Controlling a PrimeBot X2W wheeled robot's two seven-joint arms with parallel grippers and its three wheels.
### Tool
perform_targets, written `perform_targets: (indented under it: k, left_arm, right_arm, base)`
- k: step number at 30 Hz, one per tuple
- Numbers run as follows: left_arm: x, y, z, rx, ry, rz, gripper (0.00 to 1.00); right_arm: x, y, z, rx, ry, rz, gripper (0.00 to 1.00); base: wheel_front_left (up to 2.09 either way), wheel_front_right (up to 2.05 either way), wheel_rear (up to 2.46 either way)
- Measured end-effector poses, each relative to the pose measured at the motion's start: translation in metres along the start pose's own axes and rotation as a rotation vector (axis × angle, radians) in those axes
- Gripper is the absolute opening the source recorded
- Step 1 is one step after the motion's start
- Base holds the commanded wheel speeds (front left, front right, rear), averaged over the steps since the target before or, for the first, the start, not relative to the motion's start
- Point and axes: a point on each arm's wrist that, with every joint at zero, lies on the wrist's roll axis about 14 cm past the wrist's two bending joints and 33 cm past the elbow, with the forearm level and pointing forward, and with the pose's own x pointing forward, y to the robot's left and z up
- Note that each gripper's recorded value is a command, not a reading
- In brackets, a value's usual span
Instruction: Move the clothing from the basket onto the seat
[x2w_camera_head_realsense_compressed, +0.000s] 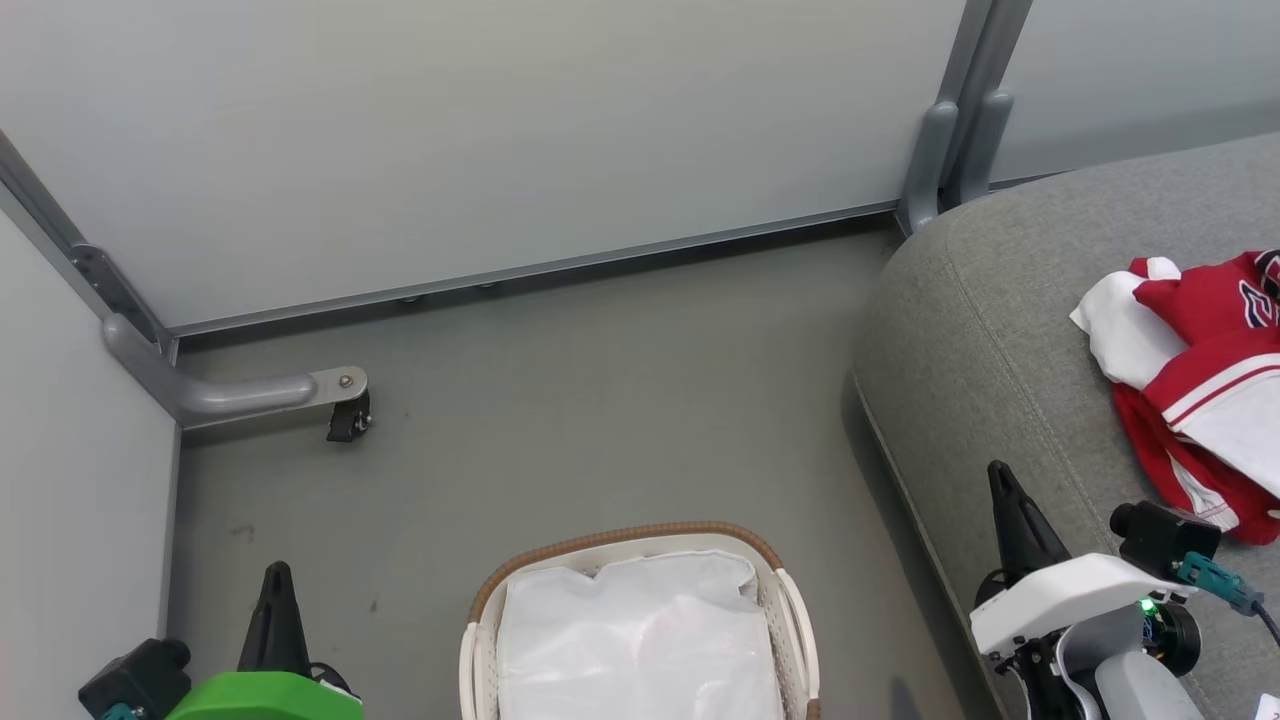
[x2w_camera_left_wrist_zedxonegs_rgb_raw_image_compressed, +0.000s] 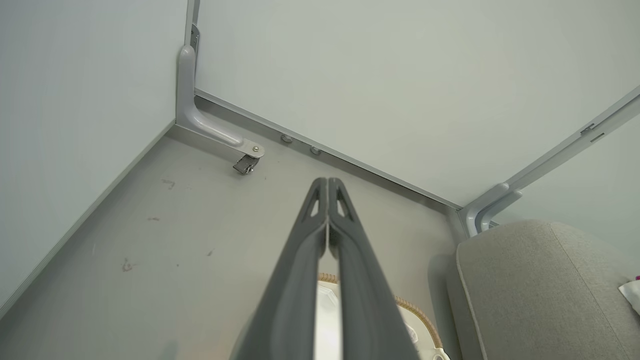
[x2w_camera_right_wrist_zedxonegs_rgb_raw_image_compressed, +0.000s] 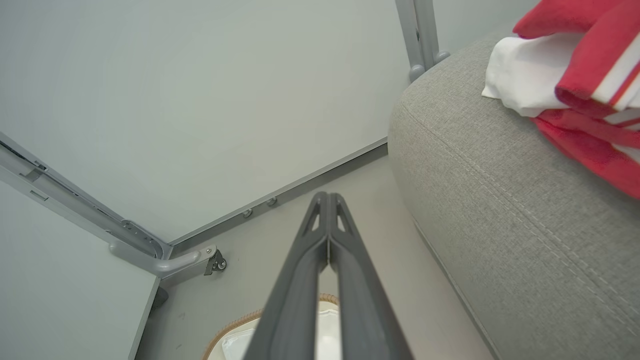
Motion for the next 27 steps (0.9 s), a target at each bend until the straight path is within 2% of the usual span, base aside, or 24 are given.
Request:
perform_targets:
  k: [27]
  left_arm:
    - [0.008,-0.004,0.019,-0.359,-0.026,0.002,0.0]
  right_arm:
    - [0.002,-0.006,0.011,0.382,-0.009,-0.034,0.0]
  base:
    - [0.0,0.0,0.0]
